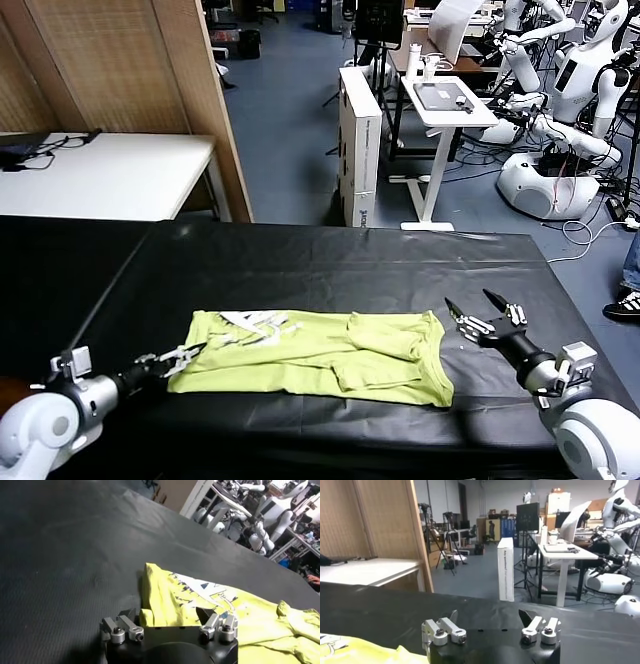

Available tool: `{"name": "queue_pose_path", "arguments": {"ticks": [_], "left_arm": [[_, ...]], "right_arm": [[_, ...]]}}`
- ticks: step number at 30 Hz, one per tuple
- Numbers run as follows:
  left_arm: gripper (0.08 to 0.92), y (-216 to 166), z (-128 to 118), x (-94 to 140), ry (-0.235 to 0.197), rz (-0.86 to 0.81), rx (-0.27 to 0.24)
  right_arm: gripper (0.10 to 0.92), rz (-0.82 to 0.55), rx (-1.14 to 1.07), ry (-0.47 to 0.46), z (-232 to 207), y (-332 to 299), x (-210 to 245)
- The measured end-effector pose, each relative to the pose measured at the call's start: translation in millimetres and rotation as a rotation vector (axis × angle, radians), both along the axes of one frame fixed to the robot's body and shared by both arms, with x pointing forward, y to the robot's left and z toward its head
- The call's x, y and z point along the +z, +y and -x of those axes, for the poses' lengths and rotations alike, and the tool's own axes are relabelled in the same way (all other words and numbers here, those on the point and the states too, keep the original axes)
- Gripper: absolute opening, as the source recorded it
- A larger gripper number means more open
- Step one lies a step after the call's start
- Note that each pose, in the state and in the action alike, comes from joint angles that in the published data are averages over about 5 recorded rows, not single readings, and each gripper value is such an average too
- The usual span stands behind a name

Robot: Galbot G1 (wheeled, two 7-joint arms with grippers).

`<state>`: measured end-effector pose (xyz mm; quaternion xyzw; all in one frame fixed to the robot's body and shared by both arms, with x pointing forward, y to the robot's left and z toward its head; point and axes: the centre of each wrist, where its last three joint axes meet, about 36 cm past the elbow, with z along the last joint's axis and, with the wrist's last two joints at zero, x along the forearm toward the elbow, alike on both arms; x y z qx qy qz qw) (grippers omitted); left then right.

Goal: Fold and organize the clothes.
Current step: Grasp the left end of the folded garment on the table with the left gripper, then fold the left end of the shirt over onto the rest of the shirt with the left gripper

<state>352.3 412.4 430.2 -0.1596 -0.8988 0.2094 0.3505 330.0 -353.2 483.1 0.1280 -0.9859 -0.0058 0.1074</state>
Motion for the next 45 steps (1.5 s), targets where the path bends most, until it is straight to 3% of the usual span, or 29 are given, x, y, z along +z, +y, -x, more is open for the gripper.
{"name": "queue_pose_path", "arguments": {"ticks": [11, 14, 23, 26, 33, 40, 45], "left_arm": [[0.902, -3.7, 0.1, -3.2, 0.003, 0.025, 0.003], [0.841, -3.8, 0.1, -3.3, 0.005, 0.021, 0.006], [0.304, -5.8, 2.8, -5.4, 0.018, 0.017, 0.003], [0.193, -7.7, 3.0, -4.5, 0.015, 0.015, 0.001], [0.185, -7.1, 4.1, 1.0, 0.0, -0.061, -0.004], [0.185, 17.3, 7.2, 15.3, -0.006, -0.221, 0.011], [0.185, 42.2, 10.3, 38.9, -0.076, -0.391, 0.043]], "right_arm": [[0.907, 0.001, 0.006, -0.004, 1.7, 3.7, -0.2], [0.907, 0.002, 0.009, -0.008, 1.7, 5.6, -0.3], [0.907, 0.003, 0.01, -0.012, 1.6, 6.9, -0.8], [0.907, 0.003, 0.009, -0.014, 0.9, 6.9, -0.8], [0.907, 0.0, 0.001, -0.012, 0.4, 6.0, -3.0], [0.907, -0.012, -0.023, -0.011, -1.7, 5.9, -7.0], [0.907, -0.016, -0.034, -0.001, 0.3, 6.3, -11.8]]}}
